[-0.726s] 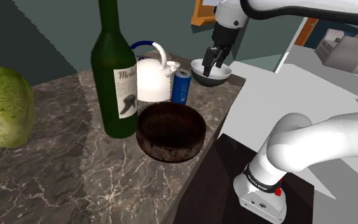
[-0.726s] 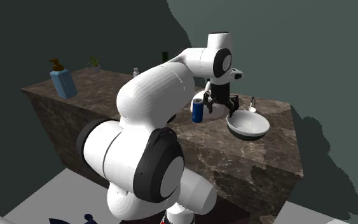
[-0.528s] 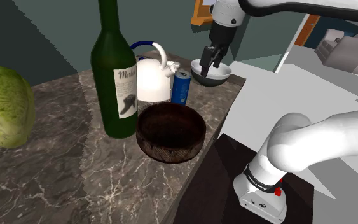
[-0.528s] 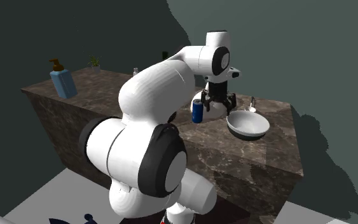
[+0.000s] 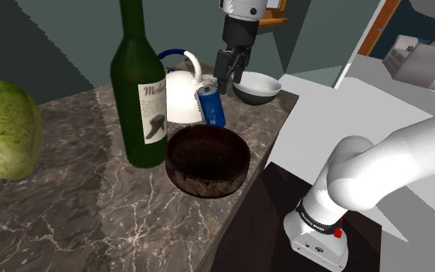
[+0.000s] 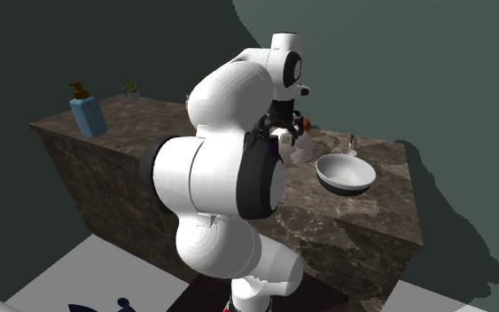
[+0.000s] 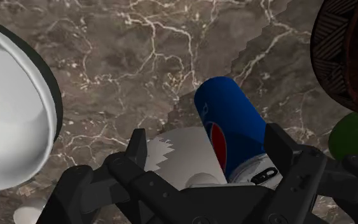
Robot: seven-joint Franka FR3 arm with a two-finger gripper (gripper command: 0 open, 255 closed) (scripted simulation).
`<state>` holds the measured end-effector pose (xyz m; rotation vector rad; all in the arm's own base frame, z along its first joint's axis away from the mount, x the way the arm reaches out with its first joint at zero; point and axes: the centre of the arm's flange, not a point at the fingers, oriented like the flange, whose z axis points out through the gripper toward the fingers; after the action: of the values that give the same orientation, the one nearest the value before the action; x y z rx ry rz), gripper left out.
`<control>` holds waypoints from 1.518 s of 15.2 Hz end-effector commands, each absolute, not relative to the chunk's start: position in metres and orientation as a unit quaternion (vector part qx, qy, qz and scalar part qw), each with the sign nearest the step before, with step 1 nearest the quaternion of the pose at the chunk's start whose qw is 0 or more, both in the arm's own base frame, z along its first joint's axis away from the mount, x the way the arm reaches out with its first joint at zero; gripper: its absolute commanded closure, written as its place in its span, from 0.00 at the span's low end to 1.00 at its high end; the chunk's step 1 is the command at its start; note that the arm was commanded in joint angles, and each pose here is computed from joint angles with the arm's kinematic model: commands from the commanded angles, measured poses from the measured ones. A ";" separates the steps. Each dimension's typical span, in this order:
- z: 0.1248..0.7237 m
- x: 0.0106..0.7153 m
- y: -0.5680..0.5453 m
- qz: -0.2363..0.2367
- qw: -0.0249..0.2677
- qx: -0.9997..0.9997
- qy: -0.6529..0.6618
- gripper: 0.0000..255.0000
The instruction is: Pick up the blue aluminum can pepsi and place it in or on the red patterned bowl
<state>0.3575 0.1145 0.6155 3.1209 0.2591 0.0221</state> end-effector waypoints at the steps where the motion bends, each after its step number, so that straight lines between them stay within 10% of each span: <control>1: 0.623 0.363 0.128 -0.001 -0.003 0.996 0.095 0.00; 16: 0.583 0.363 0.128 -0.001 -0.003 0.996 0.095 0.00; 17: 0.583 0.363 0.128 -0.001 -0.003 0.996 0.095 1.00; 23: 0.583 0.363 0.128 -0.001 -0.003 0.996 0.095 1.00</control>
<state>0.3627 0.1279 0.5830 3.1342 0.2981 -0.0024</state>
